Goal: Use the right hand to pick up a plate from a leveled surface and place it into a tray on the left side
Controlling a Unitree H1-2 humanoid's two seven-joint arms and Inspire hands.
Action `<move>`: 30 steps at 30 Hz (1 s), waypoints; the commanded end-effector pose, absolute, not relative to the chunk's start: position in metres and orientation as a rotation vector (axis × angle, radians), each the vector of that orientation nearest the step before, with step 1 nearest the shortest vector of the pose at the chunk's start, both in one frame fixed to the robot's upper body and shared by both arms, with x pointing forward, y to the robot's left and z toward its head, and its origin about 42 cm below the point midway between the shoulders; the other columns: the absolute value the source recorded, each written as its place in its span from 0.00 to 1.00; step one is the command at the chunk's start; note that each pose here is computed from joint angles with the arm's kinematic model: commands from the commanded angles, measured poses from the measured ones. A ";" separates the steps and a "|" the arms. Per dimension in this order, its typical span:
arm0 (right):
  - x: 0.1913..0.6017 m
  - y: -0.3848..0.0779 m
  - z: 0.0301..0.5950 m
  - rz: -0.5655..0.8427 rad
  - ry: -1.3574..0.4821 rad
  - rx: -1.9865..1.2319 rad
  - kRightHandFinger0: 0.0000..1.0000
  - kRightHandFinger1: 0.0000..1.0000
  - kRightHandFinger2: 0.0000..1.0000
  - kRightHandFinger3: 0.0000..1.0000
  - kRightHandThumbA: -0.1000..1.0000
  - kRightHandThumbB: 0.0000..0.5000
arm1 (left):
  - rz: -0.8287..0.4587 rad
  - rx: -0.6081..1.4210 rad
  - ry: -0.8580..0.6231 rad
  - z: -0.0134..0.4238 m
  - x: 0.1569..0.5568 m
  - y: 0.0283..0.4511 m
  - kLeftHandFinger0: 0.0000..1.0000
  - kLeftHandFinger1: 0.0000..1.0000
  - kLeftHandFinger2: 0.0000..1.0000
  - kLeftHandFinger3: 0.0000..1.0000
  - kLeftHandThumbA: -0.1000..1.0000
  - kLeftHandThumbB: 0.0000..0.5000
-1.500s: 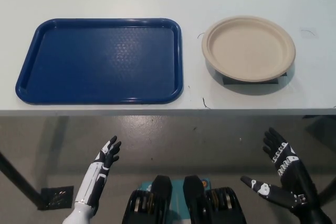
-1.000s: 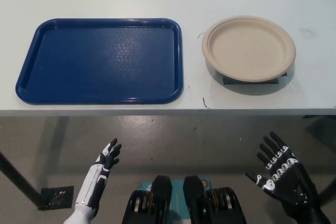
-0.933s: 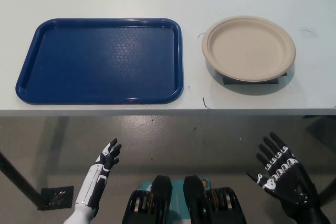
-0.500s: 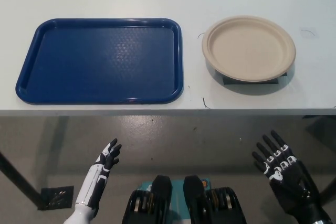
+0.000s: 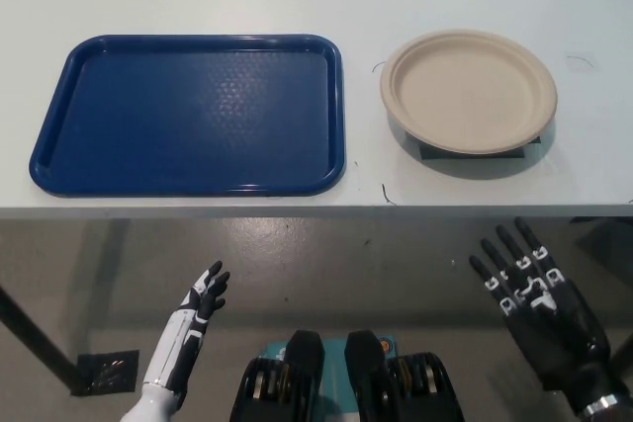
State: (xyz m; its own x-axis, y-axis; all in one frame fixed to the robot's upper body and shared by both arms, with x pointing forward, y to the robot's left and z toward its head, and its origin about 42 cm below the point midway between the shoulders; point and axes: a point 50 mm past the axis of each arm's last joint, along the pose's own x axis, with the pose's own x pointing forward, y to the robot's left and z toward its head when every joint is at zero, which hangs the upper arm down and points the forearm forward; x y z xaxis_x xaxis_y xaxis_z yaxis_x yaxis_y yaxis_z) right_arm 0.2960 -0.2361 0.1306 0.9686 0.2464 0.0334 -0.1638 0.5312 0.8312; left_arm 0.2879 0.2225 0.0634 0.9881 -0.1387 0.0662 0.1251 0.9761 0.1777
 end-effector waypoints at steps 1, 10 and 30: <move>0.310 -0.229 0.179 0.411 0.026 1.218 1.00 1.00 1.00 1.00 1.00 0.67 | -0.180 0.225 -0.224 0.089 0.298 0.218 1.00 1.00 1.00 1.00 1.00 0.28; 0.321 -0.231 0.181 0.386 0.040 1.241 1.00 1.00 1.00 1.00 1.00 0.68 | -0.174 0.231 -0.233 0.090 0.301 0.218 1.00 1.00 1.00 1.00 1.00 0.29; 0.341 -0.229 0.161 0.320 0.103 1.263 1.00 1.00 1.00 1.00 1.00 0.65 | -0.176 0.240 -0.253 0.094 0.307 0.220 1.00 1.00 1.00 1.00 1.00 0.31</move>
State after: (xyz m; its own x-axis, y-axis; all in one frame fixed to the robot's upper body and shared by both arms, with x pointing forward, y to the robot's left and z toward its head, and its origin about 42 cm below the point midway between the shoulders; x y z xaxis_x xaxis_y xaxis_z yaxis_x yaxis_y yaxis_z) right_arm 0.3315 -0.2328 0.1530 0.9575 0.2823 0.0585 -0.1425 0.2868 0.9473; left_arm 0.3006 0.2173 0.0792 0.9729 -0.1782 0.1476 0.1427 0.9642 0.2236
